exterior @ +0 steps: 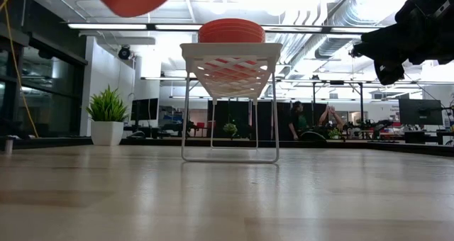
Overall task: Pick & Place Mini bowls
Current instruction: Stack the orange bowl on top of the orange bowl on the shelf
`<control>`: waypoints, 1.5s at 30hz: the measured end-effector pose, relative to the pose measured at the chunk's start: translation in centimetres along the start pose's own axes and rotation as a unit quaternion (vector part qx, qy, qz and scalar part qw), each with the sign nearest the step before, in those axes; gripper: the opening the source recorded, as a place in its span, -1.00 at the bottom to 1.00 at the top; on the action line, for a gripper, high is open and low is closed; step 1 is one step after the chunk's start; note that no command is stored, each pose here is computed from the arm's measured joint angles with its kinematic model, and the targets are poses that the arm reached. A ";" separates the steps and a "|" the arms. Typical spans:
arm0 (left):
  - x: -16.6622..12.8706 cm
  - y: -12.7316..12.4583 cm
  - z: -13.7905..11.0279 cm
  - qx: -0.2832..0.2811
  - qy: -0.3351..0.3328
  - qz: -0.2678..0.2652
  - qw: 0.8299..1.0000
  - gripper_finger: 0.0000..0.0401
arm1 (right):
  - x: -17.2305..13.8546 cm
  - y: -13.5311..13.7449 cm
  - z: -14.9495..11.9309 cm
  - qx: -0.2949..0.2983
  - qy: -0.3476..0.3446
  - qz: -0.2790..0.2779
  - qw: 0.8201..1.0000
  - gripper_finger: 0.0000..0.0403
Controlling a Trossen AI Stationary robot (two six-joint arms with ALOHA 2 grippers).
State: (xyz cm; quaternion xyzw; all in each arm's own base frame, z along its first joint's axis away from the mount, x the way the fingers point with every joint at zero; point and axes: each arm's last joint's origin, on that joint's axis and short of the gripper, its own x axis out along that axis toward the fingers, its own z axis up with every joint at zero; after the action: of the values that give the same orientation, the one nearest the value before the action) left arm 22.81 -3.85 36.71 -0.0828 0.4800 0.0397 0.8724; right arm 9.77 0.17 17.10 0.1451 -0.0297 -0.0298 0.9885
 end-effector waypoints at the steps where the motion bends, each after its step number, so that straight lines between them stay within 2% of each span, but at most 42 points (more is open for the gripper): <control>1: 0.0 0.3 0.2 -0.001 -0.005 0.002 1.000 -1.00 | 0.0 0.0 0.0 0.000 0.000 0.000 1.000 -0.47; 16: -0.2 3.7 3.1 -0.052 -0.111 0.012 0.992 -1.00 | 0.0 0.0 0.0 0.000 -0.001 0.000 1.000 -0.47; 27: 1.0 6.3 5.7 -0.187 -0.173 -0.002 0.967 -1.00 | 0.0 0.0 0.0 0.000 -0.001 0.000 1.000 -0.47; 33: 2.7 7.5 6.7 -0.215 -0.171 -0.027 0.961 -1.00 | 0.0 0.0 0.0 0.000 0.000 0.000 1.000 -0.47; 40: 4.2 7.9 6.7 -0.234 -0.142 -0.012 0.962 -1.00 | 0.0 0.0 0.0 0.000 0.001 0.000 1.000 -0.47; 43: 4.1 7.9 7.1 -0.240 -0.158 -0.014 0.958 -1.00 | 0.0 0.0 0.0 0.000 0.001 0.000 1.000 -0.47; 45: 4.5 8.0 7.0 -0.242 -0.145 -0.009 0.959 -1.00 | 0.0 0.0 0.0 0.000 0.001 0.000 1.000 -0.47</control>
State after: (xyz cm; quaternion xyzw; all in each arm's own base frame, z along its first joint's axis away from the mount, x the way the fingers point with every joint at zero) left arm 29.87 5.25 35.71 -0.2891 0.3235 0.1587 0.8869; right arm 9.77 0.17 17.08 0.1452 -0.0286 -0.0298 0.9885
